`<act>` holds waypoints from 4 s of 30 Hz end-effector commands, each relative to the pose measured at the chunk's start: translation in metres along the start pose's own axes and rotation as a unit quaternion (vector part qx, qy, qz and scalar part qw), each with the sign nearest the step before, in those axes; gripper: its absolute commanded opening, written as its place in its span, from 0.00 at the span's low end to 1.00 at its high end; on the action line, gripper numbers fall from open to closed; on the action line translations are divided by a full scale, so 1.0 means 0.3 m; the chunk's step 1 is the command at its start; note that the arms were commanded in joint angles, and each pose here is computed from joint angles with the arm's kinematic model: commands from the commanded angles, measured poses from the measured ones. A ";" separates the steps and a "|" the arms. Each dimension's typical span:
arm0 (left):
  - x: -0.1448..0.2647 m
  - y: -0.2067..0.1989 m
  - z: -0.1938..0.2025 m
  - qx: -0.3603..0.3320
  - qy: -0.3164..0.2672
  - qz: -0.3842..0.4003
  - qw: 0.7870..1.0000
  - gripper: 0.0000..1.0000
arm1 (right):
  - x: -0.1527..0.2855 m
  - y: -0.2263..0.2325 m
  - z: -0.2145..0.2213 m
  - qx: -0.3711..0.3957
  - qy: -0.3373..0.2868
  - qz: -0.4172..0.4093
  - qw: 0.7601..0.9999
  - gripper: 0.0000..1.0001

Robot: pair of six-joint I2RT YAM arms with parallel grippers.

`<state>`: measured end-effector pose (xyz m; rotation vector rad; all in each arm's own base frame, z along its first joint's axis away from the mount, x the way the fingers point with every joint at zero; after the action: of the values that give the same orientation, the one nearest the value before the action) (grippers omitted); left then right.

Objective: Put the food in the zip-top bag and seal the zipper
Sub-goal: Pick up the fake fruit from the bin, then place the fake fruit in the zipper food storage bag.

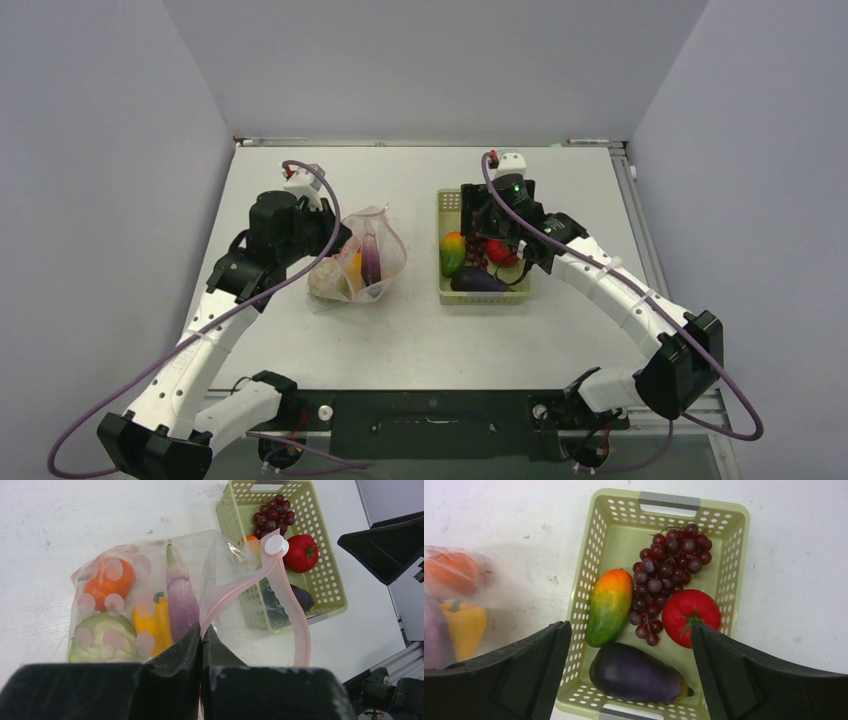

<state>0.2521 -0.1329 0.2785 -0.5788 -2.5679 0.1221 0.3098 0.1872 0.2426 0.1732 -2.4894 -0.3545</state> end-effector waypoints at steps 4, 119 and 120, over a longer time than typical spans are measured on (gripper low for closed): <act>-0.002 -0.003 -0.043 -0.007 -0.027 0.004 1.000 0.00 | -0.064 -0.073 0.076 -0.005 0.048 0.015 0.999 0.95; 0.016 -0.009 -0.053 -0.010 -0.036 0.008 0.999 0.00 | 0.283 0.685 0.077 -0.027 -0.084 -0.276 0.957 0.25; 0.017 -0.009 -0.053 -0.010 -0.036 0.008 0.999 0.00 | 0.274 0.688 0.085 -0.027 -0.081 -0.273 0.958 0.25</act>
<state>0.2521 -0.1334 0.2780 -0.5833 -2.5647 0.1218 0.2130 0.3657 0.3245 0.8999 -2.5386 -0.6343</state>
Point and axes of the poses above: each gripper's point midway between its finger pads, its own x axis back along the fingers, its own y axis along the line the jaws close on, z = x × y, the point moved 4 cm from there along x, back along the fingers, and after that the axes turned 14 degrees about -x, right-handed, at the moved point
